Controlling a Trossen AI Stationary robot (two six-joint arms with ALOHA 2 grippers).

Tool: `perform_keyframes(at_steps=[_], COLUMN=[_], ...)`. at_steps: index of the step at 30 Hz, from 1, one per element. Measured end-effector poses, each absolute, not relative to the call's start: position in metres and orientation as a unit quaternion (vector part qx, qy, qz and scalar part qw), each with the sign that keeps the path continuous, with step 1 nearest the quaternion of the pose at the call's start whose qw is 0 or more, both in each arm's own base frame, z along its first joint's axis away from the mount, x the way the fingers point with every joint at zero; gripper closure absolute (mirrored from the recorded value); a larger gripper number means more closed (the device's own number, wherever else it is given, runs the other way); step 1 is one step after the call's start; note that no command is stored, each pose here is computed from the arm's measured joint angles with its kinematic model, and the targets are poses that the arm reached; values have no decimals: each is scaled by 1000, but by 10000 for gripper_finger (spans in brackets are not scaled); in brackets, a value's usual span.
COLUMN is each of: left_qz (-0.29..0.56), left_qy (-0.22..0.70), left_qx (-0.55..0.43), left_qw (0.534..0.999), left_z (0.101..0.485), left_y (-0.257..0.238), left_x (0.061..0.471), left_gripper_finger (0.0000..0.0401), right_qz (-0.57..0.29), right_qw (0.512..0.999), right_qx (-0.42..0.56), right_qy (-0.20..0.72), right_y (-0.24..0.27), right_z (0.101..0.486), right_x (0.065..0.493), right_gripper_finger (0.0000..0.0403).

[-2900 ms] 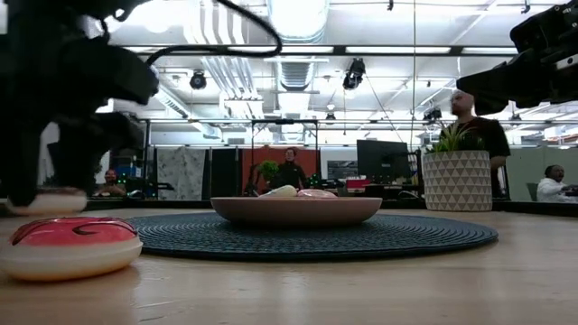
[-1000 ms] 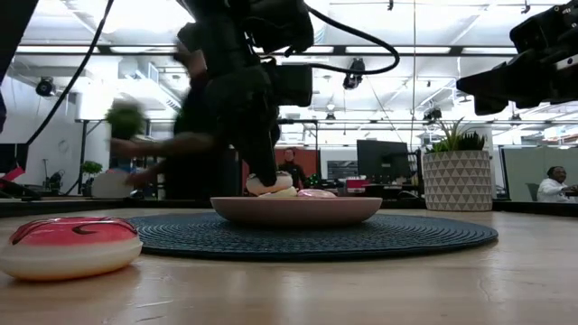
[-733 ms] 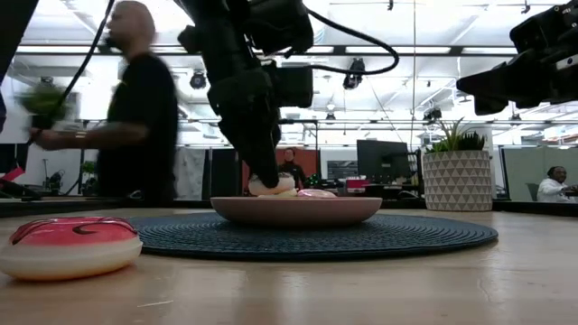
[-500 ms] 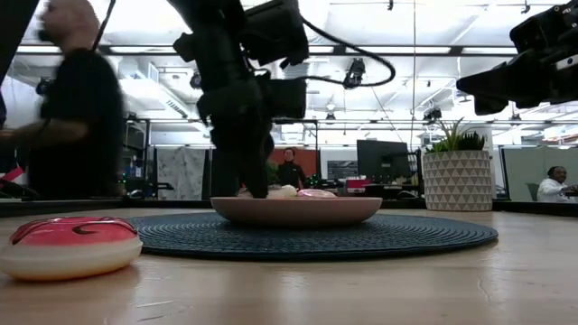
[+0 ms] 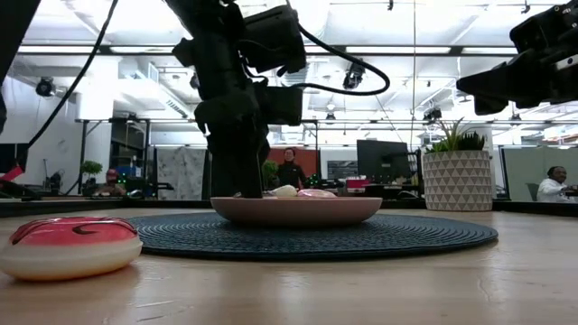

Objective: Pick & Place donuts
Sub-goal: Put the small brown donut on the pink plate

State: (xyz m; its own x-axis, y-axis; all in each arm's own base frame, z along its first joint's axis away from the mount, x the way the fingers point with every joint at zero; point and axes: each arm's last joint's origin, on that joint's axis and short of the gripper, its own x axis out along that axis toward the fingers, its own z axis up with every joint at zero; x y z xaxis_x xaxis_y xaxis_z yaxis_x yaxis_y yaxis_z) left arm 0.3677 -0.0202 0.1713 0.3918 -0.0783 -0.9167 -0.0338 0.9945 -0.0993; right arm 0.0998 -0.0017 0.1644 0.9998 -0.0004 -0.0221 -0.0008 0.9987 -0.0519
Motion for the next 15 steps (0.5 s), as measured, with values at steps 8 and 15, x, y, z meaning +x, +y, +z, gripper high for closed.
perform_keyframes(at_steps=[8,15], left_qz=[-13,-15], left_qy=[553,554], left_qx=[-55,-54], left_qw=[831,830], left_z=[171,171], left_y=[-18,-16], left_x=[367,367], left_gripper_finger=[213,213], right_qz=[0,0], right_qw=[1000,1000], right_qx=[-26,-26], right_qy=[11,11], right_y=[-2,-2], right_z=[164,164], right_x=[100,100], right_gripper_finger=[394,394])
